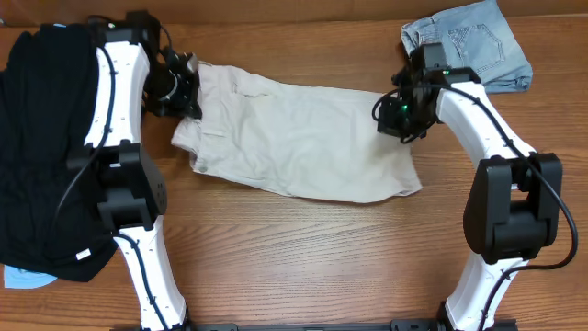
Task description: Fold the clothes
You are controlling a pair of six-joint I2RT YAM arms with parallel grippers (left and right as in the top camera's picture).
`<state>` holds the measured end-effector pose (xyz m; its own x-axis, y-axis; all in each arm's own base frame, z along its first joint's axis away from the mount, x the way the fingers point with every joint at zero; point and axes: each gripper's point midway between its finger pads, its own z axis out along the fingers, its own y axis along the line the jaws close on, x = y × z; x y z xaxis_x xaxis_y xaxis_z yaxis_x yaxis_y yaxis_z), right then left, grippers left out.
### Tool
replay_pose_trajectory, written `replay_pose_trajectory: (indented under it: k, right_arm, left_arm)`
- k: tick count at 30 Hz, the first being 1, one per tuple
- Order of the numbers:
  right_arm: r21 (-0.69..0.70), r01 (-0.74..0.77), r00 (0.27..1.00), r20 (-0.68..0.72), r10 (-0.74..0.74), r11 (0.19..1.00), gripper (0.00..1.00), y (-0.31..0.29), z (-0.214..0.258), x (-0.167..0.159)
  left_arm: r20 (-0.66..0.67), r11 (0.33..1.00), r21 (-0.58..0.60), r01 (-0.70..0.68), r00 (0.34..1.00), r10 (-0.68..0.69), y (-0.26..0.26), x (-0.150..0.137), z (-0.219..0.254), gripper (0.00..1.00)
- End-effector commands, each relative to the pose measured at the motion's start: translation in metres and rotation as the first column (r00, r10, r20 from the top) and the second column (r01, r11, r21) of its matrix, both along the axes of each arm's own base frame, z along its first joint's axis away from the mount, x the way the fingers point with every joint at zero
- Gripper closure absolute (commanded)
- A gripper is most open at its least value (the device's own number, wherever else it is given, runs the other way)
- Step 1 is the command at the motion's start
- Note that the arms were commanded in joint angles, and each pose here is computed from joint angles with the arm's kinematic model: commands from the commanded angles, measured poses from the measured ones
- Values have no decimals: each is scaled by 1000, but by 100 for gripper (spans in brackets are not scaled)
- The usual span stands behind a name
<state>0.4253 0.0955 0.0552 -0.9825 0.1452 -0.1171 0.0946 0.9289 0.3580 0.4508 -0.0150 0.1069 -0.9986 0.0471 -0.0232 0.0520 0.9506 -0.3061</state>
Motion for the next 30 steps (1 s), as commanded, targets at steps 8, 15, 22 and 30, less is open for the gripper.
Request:
replay_pose_trajectory:
  k: [8, 15, 22, 30]
  right_arm:
    - [-2, 17, 999, -37, -17, 1000, 96, -3, -46, -33]
    - [-6, 17, 997, -72, -17, 1000, 96, -4, -58, -47]
    - [-6, 25, 997, -75, -25, 1000, 96, -4, -58, -47]
    - [-5, 28, 997, -74, -28, 1000, 96, -4, -58, -46]
  left_arm:
    - [137, 995, 80, 63, 988, -73, 13, 10, 60, 96]
    - [216, 997, -42, 58, 975, -48, -15, 19, 88, 96]
    - [246, 985, -121, 122, 965, -89, -86, 25, 91, 96]
    - [273, 949, -118, 292, 928, -252, -186, 4, 93, 96]
